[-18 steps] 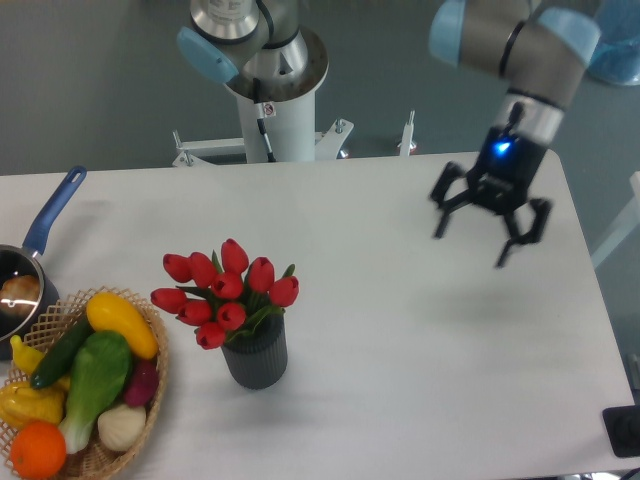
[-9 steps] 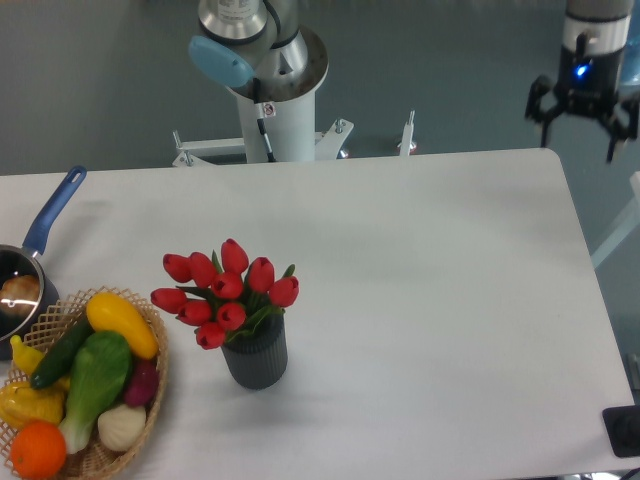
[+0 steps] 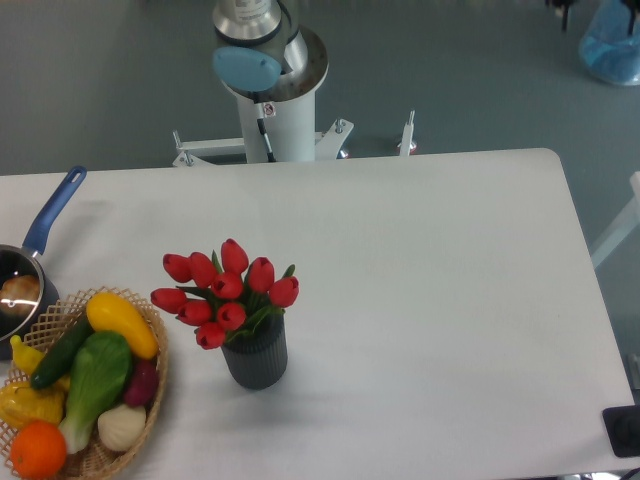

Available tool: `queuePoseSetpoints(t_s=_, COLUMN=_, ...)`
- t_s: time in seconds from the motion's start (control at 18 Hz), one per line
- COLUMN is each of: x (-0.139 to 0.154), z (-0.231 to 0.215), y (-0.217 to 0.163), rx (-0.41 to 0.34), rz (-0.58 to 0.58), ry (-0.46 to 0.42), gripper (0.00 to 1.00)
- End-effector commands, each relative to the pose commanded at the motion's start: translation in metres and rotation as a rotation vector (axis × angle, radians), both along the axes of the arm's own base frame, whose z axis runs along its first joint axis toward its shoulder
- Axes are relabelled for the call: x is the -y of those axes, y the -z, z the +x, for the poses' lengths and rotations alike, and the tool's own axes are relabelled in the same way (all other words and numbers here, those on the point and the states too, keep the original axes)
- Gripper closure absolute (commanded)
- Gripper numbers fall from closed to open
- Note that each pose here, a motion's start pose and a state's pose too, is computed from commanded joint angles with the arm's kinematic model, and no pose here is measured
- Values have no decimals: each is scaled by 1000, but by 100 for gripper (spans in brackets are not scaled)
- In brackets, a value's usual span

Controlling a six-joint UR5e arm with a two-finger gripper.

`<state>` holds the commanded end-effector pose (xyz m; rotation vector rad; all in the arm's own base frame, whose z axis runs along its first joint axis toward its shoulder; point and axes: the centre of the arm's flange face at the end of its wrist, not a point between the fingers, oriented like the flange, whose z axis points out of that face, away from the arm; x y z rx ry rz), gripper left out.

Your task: Insert the flowers into the vase

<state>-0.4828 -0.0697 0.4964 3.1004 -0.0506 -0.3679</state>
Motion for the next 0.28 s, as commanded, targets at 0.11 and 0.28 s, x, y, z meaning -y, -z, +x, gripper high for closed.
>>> queuePoseSetpoints(t_s=0.11, x=26, z=17, y=-5, rx=27, rz=6, ry=-25, gripper=0)
queuePoseSetpoints(t_s=0.28, x=51, z=35, y=-7, rx=61, rz=19, ry=-67, gripper=0)
